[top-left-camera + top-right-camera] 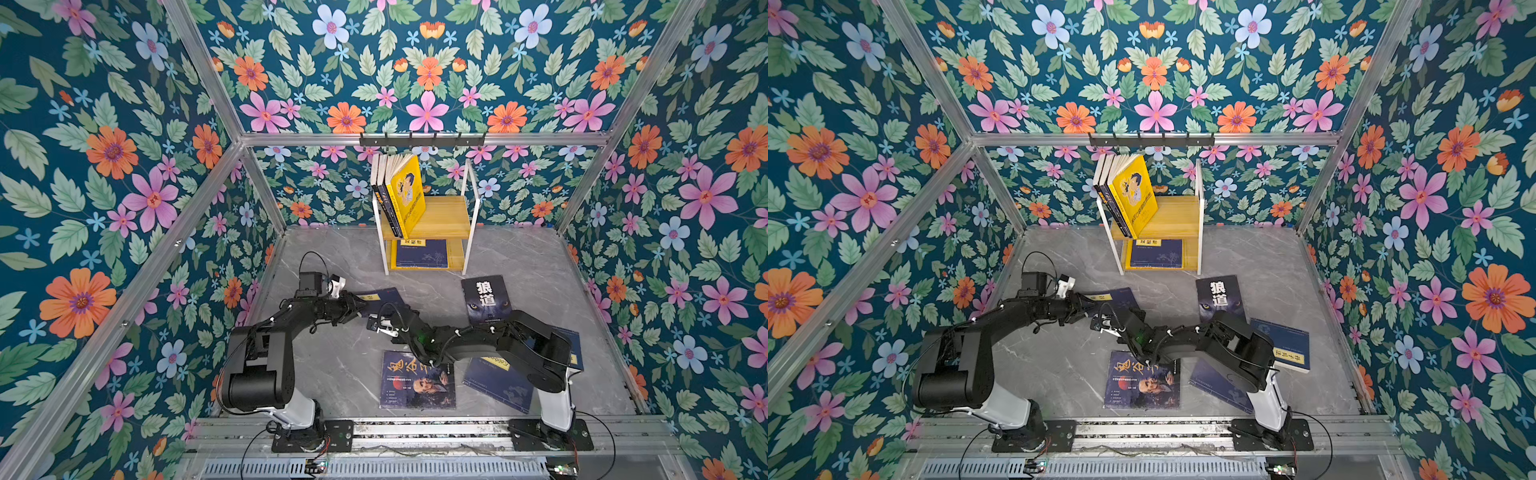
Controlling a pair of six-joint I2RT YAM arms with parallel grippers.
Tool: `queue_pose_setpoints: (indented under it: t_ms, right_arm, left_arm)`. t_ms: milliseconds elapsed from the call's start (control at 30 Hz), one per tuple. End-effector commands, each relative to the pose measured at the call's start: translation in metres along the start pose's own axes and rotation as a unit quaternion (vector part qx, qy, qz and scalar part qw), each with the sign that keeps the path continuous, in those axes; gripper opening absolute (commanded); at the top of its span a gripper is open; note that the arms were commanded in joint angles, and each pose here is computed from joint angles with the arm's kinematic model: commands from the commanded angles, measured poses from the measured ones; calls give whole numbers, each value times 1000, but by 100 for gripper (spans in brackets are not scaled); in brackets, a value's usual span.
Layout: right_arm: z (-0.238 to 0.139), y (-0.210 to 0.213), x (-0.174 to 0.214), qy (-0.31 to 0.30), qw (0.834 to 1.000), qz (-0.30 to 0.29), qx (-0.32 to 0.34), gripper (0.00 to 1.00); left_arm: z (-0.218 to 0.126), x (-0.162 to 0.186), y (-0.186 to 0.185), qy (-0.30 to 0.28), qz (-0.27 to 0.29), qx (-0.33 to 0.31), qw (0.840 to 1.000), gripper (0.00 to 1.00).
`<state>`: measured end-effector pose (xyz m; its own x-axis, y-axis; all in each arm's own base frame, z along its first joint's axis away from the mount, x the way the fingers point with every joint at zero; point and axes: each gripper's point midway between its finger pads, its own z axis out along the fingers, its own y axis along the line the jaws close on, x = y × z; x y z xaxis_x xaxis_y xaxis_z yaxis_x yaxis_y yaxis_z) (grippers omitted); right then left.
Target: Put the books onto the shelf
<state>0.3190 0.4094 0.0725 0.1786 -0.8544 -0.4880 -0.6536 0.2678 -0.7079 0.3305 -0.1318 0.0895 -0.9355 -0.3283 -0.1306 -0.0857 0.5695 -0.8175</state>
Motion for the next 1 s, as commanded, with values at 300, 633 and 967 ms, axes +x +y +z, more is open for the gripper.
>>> queue_pose_setpoints:
  t_ms: [300, 633, 967]
  right_arm:
    - [-19, -22, -21, -61, 997, -21, 48, 50]
    - [-4, -33, -29, -95, 992, -15, 81, 57]
    - [-7, -33, -14, -71, 993, -41, 80, 0]
  left_arm:
    - [-1, 5, -17, 12, 11, 43, 999, 0]
    - [-3, 21, -41, 37, 18, 94, 995, 0]
    - [-1, 20, -38, 35, 31, 77, 996, 44]
